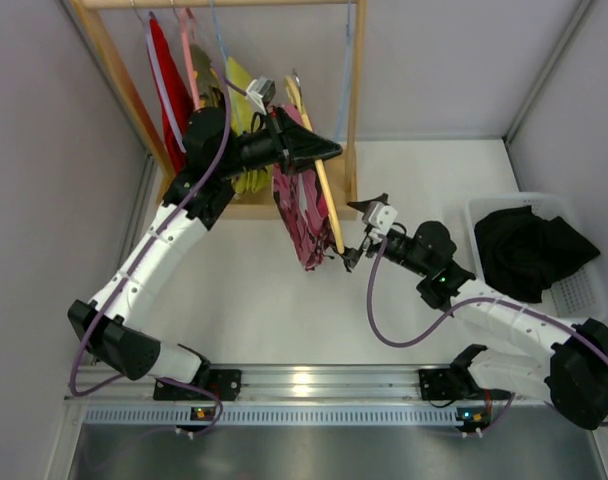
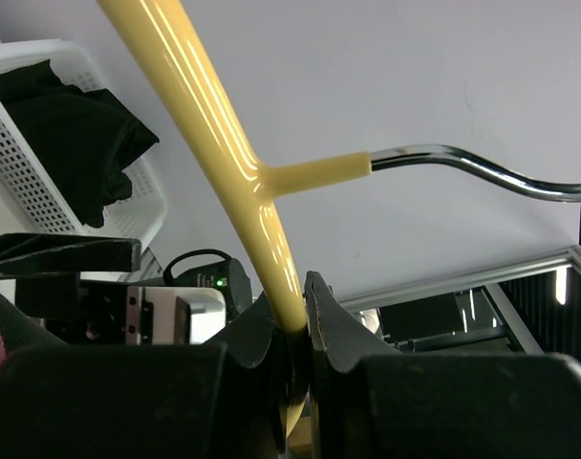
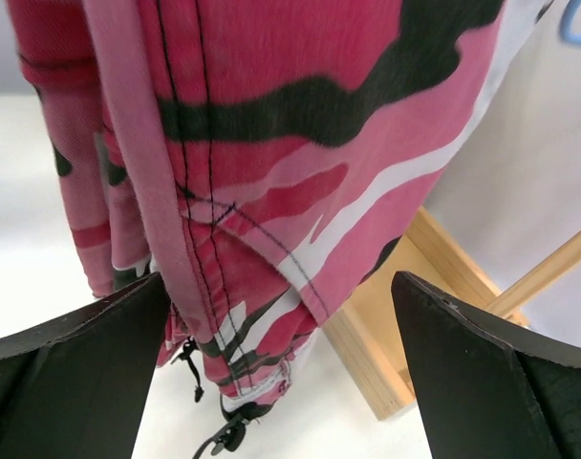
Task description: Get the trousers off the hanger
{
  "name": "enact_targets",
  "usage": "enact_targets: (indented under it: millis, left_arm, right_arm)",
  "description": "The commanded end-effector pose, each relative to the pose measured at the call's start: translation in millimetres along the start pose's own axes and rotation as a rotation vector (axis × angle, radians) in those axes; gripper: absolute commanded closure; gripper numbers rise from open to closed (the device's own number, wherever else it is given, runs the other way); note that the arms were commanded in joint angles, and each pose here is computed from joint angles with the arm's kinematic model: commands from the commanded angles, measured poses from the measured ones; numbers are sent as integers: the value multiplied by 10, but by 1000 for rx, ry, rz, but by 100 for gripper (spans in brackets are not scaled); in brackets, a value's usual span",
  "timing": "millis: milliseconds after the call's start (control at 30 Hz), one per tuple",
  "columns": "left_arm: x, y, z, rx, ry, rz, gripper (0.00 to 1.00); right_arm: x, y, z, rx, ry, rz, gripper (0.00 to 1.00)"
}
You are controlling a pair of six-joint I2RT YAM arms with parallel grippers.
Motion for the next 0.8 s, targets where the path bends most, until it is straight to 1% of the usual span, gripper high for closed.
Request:
enact_targets:
  millis: [0, 200, 533, 767]
  left_arm:
    - [-137, -1042, -264, 267, -103, 279, 100]
    - [-148, -1085, -271, 274, -110, 278, 100]
    - [-157, -1151, -291, 284, -114, 286, 100]
    - [-151, -1143, -294, 283, -114, 285, 100]
  right_arm:
    - [-166, 24, 103, -16, -74, -60, 1]
    - [-73, 60, 126, -25, -57, -68, 1]
    - [95, -32, 113, 24, -18, -117, 1]
    - [-26, -93, 164, 55, -55, -96, 1]
Point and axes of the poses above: each gripper's point midway between its finger pads, its own z axis out along the fingers, its own y axis along the line the jaws close on, x = y × z, the point moved 1 cm from there along -z, back along the fingers, and after that the axes turned 11 degrees about z, right-handed, at the moved point
